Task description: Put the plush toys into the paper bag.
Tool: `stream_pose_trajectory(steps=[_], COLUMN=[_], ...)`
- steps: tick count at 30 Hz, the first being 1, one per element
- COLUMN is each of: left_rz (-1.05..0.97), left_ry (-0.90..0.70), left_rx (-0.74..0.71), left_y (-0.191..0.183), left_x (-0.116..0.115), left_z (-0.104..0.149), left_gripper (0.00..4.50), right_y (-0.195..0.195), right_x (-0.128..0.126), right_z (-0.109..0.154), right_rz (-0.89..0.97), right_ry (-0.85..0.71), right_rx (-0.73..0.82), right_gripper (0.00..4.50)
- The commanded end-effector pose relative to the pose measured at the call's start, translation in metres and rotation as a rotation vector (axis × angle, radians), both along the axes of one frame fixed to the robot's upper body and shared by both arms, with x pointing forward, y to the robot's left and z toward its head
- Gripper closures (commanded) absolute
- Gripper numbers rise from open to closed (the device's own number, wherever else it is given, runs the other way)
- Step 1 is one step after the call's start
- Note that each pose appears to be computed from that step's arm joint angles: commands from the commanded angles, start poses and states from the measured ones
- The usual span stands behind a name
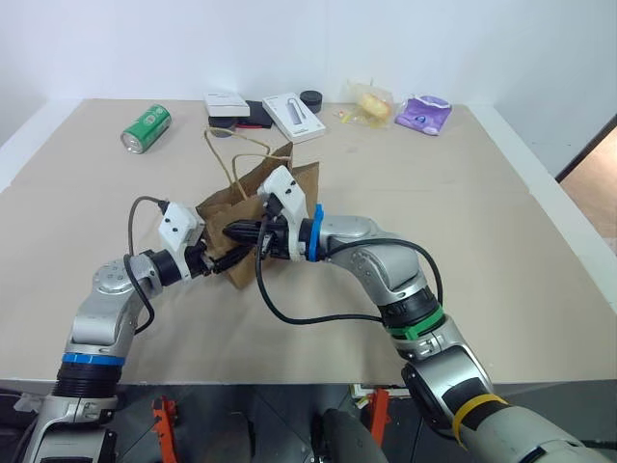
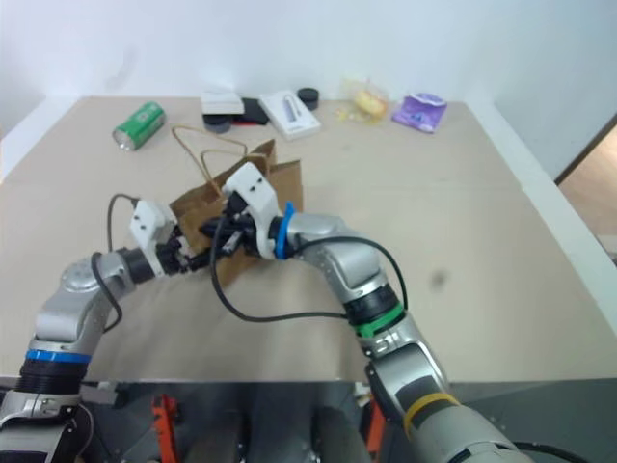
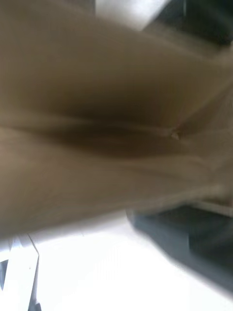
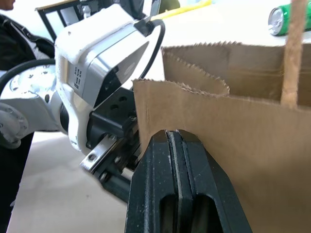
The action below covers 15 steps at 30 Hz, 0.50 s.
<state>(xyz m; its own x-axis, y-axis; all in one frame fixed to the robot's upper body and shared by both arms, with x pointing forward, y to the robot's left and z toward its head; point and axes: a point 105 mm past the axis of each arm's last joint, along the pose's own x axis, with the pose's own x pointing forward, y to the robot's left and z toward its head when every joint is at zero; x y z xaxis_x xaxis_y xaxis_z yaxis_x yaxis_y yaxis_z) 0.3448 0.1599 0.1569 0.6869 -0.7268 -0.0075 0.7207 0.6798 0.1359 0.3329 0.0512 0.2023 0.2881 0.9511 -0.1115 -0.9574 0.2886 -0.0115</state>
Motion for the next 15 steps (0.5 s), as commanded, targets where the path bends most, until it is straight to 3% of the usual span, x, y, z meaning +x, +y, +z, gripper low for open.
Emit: stream_pose_trajectory(steps=[1, 3, 5, 9, 12, 15], left_rz=[-0.005, -0.008, -0.009, -0.030, -0.089, -0.219], left_ry=[-0.060, -0.063, -0.073, -0.110, -0.117, -0.103], left_rx=[-0.039, -0.039, -0.031, -0.008, -0.009, 0.004], left_y=[0.000, 0.000, 0.000, 0.002, 0.000, -0.006], left_x=[-0.003, -0.004, -0.004, -0.007, -0.013, -0.030], left_z=[0.020, 0.022, 0.024, 0.033, 0.042, 0.050], left_gripper=[2.71, 3.78, 4.46, 4.46, 4.50, 4.50], right_y=[-0.001, -0.004, -0.011, -0.050, -0.089, -0.143], right_x=[-0.005, -0.005, -0.006, -0.013, -0.013, -0.020], right_z=[0.022, 0.024, 0.029, 0.045, 0.055, 0.069], right_rz=[0.015, 0.013, 0.016, 0.055, 0.063, 0.097], right_ry=[-0.063, -0.065, -0.073, -0.113, -0.084, -0.075], right_rx=[0.048, 0.053, 0.068, 0.122, 0.151, 0.122], right_gripper=[4.50, 4.50, 4.50, 4.50, 3.53, 2.18])
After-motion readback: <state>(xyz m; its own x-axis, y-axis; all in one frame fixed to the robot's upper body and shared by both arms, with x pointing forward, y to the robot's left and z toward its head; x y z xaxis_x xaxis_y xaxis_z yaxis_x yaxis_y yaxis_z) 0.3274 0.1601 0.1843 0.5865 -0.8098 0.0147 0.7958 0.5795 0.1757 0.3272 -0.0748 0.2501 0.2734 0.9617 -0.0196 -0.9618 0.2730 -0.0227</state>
